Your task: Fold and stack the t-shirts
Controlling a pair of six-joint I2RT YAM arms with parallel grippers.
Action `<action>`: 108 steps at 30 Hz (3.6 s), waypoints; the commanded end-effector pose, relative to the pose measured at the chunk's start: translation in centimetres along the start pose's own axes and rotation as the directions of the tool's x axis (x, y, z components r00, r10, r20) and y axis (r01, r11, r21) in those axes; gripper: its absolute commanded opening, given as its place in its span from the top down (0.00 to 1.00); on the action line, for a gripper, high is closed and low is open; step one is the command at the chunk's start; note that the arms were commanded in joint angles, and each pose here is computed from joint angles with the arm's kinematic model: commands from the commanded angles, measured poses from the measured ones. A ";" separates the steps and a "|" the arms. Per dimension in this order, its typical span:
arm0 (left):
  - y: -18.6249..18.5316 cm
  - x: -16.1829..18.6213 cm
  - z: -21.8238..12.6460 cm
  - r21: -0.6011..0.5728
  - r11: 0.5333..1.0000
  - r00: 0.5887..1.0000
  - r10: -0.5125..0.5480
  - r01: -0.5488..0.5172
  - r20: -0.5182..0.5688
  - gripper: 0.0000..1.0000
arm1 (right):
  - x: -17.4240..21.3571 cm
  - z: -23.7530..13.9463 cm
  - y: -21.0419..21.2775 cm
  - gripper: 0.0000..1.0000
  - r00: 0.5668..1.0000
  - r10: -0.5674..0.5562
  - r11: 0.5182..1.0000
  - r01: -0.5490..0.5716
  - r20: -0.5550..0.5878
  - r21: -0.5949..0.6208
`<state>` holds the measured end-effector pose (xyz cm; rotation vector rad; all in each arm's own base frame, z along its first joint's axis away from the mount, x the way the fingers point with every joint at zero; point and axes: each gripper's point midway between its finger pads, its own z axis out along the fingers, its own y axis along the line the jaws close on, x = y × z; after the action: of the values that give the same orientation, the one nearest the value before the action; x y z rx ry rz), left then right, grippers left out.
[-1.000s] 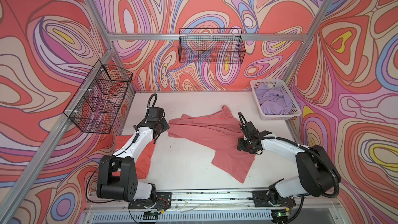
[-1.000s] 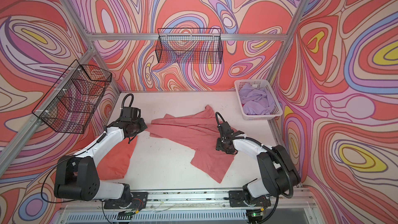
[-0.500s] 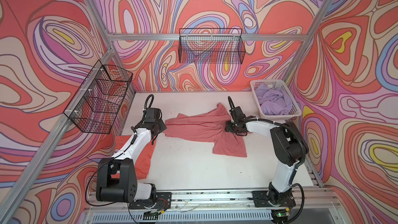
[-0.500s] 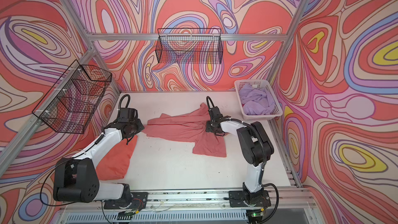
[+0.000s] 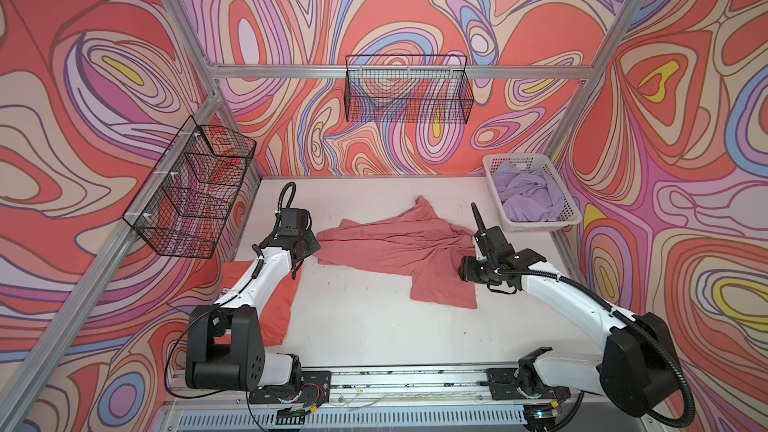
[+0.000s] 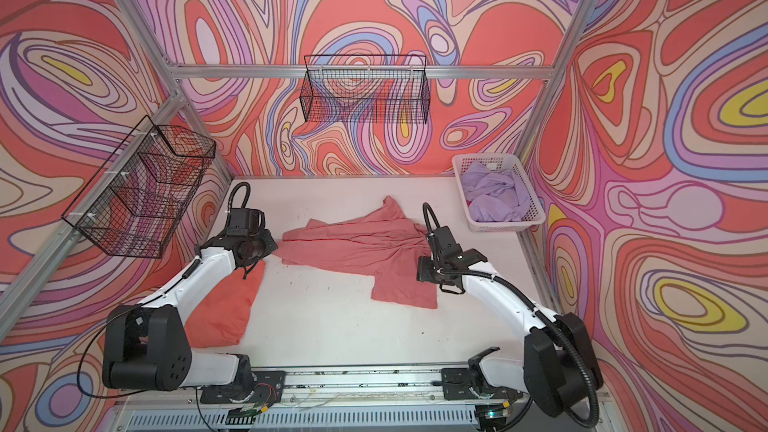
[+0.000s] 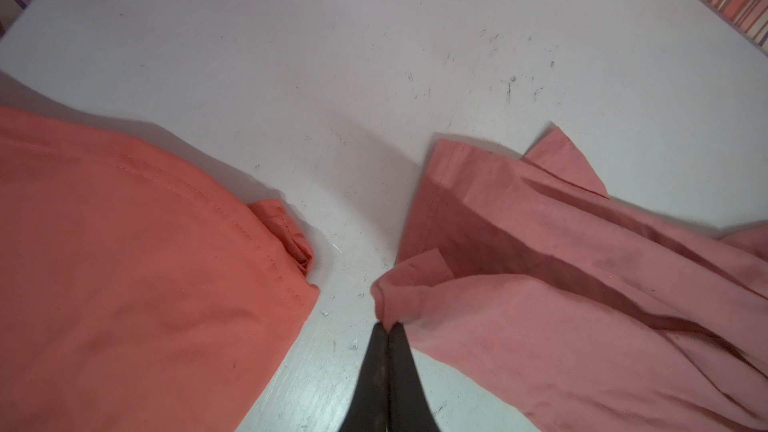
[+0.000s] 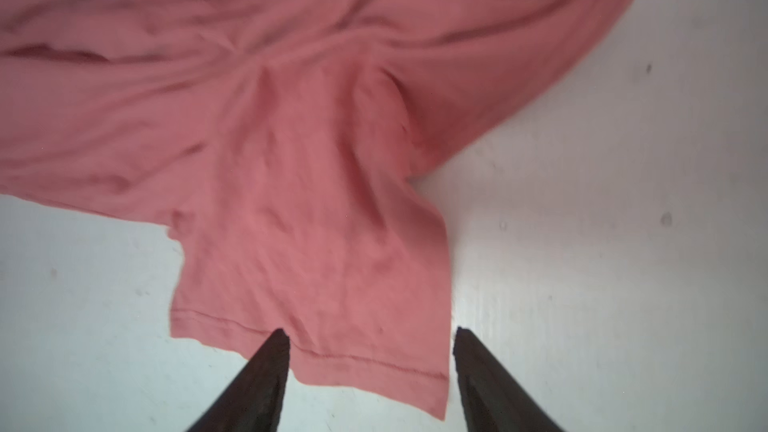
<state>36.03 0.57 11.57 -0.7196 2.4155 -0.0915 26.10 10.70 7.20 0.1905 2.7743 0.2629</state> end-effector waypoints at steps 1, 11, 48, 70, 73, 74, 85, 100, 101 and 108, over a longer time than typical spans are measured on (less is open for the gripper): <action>-0.3 0.1 -0.4 0.025 1.000 1.000 -0.013 0.013 -0.008 1.00 | 2.8 0.8 -2.0 0.34 0.992 0.094 0.993 -0.087 -0.081 0.075; -0.1 0.7 -0.5 0.036 0.999 1.000 -0.020 0.021 -0.014 1.00 | 4.7 3.4 -3.0 0.53 0.980 0.139 0.984 -0.121 -0.144 0.128; -2.9 -1.3 -5.5 0.175 0.985 1.000 0.006 -0.005 -0.003 1.00 | -7.5 -9.4 3.6 1.00 0.977 0.105 0.992 -0.090 0.187 -0.087; -12.1 -18.9 -29.7 0.624 0.781 0.851 -0.304 -0.036 0.429 1.00 | -24.8 -42.8 6.1 1.00 0.435 0.002 0.993 0.103 0.901 -0.052; -12.1 -20.5 -33.9 0.651 0.754 0.794 -0.343 -0.087 0.503 1.00 | -24.8 -46.4 6.8 1.00 0.340 0.008 0.987 0.149 0.941 -0.062; -12.1 -20.9 -35.2 0.658 0.745 0.773 -0.355 -0.105 0.525 1.00 | -24.8 -47.3 6.9 1.00 0.315 0.006 0.985 0.163 0.949 -0.061; -11.4 -24.1 -46.7 0.669 0.697 0.580 -0.442 -0.259 0.685 1.00 | -23.4 -55.6 8.7 1.00 0.078 0.008 0.951 0.307 0.997 -0.031; -17.5 -32.7 -36.3 0.665 0.716 0.571 -0.460 -0.215 0.680 1.00 | -33.6 -52.6 10.2 1.00 -0.170 -0.101 0.974 0.185 0.980 0.132; -17.9 -33.3 -35.6 0.671 0.709 0.562 -0.471 -0.217 0.680 1.00 | -34.4 -52.3 10.1 1.00 -0.187 -0.099 0.975 0.177 0.977 0.132; -19.8 -36.6 -32.4 0.703 0.669 0.492 -0.539 -0.243 0.683 1.00 | -38.6 -51.8 8.7 1.00 -0.341 0.008 0.972 0.223 0.940 0.073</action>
<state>53.88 -1.92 54.35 -0.4593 1.3684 -0.5704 48.33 5.88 63.72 0.0127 1.1115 0.0484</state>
